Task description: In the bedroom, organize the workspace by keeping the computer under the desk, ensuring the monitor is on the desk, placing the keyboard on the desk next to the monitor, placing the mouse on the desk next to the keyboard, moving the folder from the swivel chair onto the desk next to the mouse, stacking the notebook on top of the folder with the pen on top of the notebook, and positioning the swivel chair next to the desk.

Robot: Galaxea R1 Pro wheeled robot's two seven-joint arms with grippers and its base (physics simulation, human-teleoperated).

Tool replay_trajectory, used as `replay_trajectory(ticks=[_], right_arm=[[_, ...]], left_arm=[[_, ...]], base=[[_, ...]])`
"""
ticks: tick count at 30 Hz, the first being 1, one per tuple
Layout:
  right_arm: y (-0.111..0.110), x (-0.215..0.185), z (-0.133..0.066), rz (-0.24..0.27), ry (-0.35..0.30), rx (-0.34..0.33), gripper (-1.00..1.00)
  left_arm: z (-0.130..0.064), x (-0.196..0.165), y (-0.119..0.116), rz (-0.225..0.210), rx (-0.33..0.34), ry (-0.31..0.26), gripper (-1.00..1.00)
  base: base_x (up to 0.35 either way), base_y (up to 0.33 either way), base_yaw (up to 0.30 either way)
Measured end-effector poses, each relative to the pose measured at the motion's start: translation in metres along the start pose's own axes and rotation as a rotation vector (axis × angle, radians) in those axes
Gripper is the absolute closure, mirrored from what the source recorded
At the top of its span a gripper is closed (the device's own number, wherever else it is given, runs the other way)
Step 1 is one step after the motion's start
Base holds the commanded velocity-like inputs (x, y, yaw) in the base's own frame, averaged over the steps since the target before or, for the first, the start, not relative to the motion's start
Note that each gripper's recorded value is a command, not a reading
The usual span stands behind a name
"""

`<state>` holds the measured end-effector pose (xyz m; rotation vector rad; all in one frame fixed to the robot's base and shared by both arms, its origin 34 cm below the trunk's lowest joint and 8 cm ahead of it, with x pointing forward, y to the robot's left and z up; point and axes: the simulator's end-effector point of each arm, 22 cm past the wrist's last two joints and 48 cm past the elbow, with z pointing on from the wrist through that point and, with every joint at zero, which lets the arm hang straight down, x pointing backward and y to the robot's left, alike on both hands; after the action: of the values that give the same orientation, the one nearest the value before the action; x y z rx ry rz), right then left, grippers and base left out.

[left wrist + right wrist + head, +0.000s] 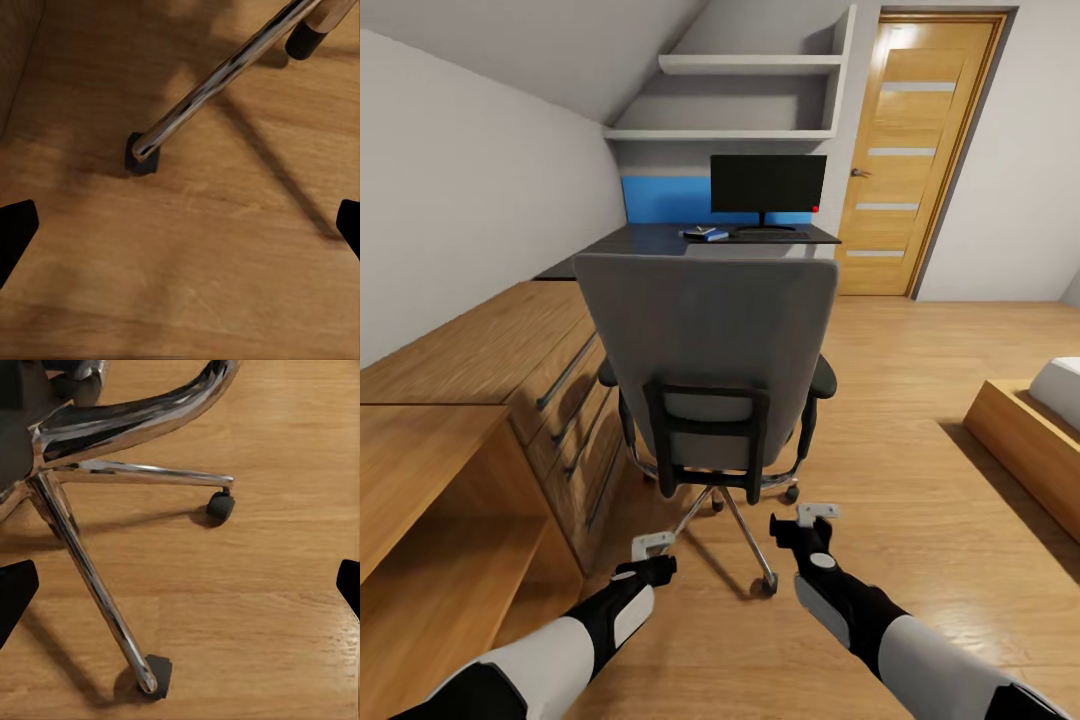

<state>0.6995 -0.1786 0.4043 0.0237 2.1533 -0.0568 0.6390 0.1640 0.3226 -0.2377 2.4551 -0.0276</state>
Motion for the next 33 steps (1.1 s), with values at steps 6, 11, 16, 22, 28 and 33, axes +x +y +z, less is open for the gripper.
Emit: replay_trajectory(ticks=[6,11,16,22,28,33], right_arm=[[0.034,-0.003,-0.007,-0.086,-0.035,-0.062,-1.0],[0.063,-0.002,-0.016,-0.121,-0.07,-0.107,-1.0],[0.075,-0.001,-0.02,-0.121,-0.078,-0.123,-1.0],[0.076,-0.001,-0.02,-0.119,-0.079,-0.124,-1.0],[0.075,-0.001,-0.02,-0.112,-0.077,-0.12,-1.0],[0.071,-0.005,-0.02,-0.098,-0.095,-0.112,-1.0]], left_arm=[[0.001,0.008,0.006,0.008,-0.016,0.008,-1.0],[0.001,0.009,0.006,0.01,-0.015,0.008,-1.0],[0.001,0.009,0.004,0.012,-0.011,0.009,-1.0],[0.0,0.01,0.003,0.013,-0.008,0.009,-1.0],[0.0,0.009,0.002,0.014,-0.008,0.009,-1.0],[0.0,0.009,0.002,0.015,-0.006,0.008,-1.0]], base=[[0.008,0.0,0.0],[0.19,0.0,0.0],[0.065,0.0,0.0],[0.057,0.0,0.0],[0.275,-0.003,0.0],[0.299,-0.111,-0.045]])
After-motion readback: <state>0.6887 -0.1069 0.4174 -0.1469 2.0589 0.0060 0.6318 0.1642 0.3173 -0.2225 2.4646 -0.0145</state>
